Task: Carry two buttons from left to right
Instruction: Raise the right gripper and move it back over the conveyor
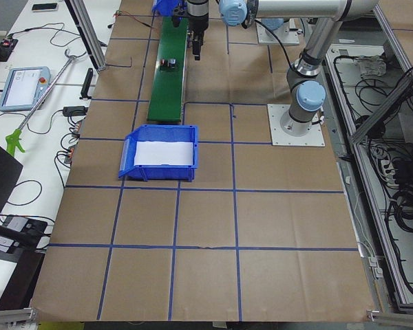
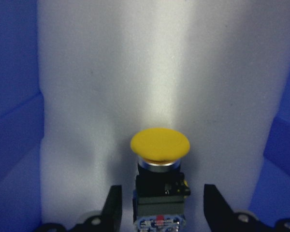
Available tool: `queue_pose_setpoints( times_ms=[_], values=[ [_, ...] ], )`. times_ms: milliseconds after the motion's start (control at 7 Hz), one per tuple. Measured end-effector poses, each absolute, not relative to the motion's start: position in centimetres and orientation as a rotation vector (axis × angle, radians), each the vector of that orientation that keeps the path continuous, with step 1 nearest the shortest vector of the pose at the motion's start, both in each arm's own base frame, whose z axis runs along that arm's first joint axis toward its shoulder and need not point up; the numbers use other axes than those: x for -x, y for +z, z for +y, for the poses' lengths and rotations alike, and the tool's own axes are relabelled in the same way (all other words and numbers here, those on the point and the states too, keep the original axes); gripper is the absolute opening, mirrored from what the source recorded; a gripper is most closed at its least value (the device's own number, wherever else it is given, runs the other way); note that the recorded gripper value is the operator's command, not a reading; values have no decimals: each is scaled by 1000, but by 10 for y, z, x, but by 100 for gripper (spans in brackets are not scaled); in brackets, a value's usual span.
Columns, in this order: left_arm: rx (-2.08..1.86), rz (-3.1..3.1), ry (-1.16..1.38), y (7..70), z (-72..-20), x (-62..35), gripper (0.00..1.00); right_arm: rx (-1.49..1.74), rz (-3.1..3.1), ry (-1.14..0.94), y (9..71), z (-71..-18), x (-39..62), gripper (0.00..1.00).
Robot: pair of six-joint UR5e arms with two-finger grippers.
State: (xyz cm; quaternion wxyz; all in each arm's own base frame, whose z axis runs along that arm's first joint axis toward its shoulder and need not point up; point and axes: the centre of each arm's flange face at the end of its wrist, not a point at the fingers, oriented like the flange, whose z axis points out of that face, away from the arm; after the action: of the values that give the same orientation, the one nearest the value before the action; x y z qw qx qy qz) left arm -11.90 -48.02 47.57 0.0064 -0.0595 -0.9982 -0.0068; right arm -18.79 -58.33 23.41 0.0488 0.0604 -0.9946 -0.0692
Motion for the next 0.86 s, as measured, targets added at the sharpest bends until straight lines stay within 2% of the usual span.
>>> queue_pose_setpoints(
  times_ms=[286, 857],
  values=[
    [186, -3123, -21, 476, -480, 119, 100, -183, -3013, -174, 254, -587, 190, 98],
    [186, -3123, -19, 476, -480, 119, 100, -127, -2928, 132, 414, -605, 152, 99]
  ],
)
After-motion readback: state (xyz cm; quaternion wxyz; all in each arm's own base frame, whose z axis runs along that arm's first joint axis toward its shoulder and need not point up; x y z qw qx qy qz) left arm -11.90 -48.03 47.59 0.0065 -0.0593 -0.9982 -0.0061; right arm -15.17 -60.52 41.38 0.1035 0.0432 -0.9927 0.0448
